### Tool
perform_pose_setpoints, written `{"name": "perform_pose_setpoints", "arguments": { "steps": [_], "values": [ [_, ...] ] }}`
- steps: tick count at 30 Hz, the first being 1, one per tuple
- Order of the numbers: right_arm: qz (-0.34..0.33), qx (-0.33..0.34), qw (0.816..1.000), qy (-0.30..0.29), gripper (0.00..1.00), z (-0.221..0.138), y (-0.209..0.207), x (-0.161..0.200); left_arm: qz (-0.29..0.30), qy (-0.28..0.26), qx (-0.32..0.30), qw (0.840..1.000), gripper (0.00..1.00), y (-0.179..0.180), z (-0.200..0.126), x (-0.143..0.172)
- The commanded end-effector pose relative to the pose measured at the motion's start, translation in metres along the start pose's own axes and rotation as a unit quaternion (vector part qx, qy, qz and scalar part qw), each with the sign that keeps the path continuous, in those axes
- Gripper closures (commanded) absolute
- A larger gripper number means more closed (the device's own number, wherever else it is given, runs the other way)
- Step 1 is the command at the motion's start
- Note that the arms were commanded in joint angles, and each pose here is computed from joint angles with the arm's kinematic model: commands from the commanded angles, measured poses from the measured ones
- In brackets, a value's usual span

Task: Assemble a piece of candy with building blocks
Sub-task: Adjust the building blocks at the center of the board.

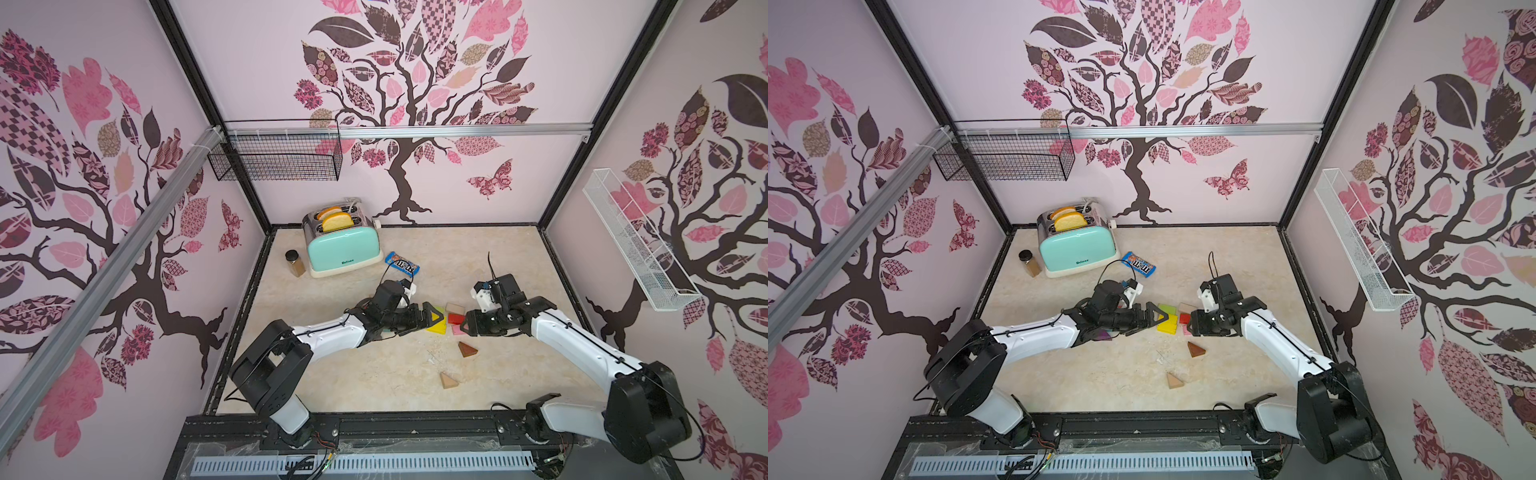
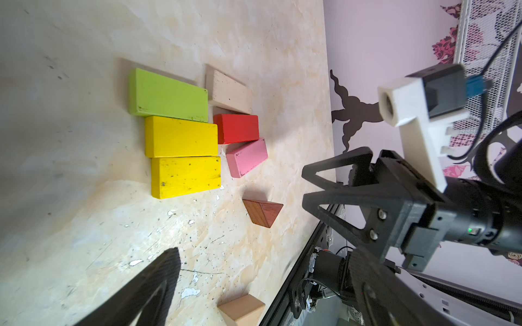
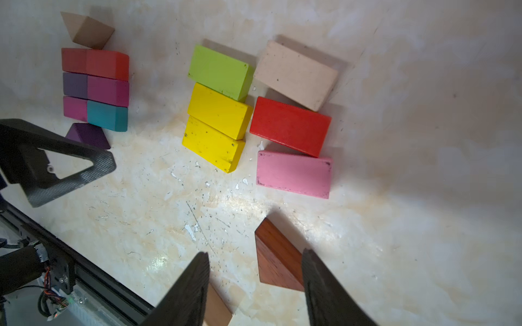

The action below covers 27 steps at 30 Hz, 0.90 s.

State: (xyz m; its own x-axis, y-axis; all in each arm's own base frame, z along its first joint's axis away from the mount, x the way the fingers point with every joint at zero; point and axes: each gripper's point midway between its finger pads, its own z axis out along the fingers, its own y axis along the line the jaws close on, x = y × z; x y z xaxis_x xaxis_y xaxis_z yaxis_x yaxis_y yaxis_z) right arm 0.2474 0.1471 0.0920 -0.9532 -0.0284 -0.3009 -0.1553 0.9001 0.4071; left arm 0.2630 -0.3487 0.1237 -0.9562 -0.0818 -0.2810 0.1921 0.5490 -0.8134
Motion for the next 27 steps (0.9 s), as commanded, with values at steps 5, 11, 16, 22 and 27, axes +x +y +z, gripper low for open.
{"name": "perform_pose_setpoints", "arguments": {
  "steps": [5, 11, 16, 22, 27],
  "values": [
    [0.021, -0.031, 0.999, 0.010, 0.46, 0.021, 0.015, 0.006, 0.017, -0.010, -0.006, 1.000, 0.02, 0.002, -0.015, 0.000],
    [0.020, -0.026, 0.999, 0.016, 0.47, 0.037, 0.013, 0.005, 0.018, -0.015, -0.004, 1.000, 0.02, 0.000, -0.018, -0.002],
    [0.015, -0.018, 1.000, 0.015, 0.47, 0.044, 0.009, 0.003, 0.016, -0.017, -0.007, 1.000, 0.02, 0.000, -0.019, -0.003],
    [0.016, -0.019, 0.999, 0.026, 0.47, 0.057, 0.007, 0.004, 0.015, -0.020, -0.008, 1.000, 0.02, -0.001, -0.019, -0.005],
    [0.016, -0.021, 0.999, 0.027, 0.47, 0.063, 0.007, 0.003, 0.015, -0.023, -0.013, 1.000, 0.02, 0.000, -0.020, -0.007]
  ]
}}
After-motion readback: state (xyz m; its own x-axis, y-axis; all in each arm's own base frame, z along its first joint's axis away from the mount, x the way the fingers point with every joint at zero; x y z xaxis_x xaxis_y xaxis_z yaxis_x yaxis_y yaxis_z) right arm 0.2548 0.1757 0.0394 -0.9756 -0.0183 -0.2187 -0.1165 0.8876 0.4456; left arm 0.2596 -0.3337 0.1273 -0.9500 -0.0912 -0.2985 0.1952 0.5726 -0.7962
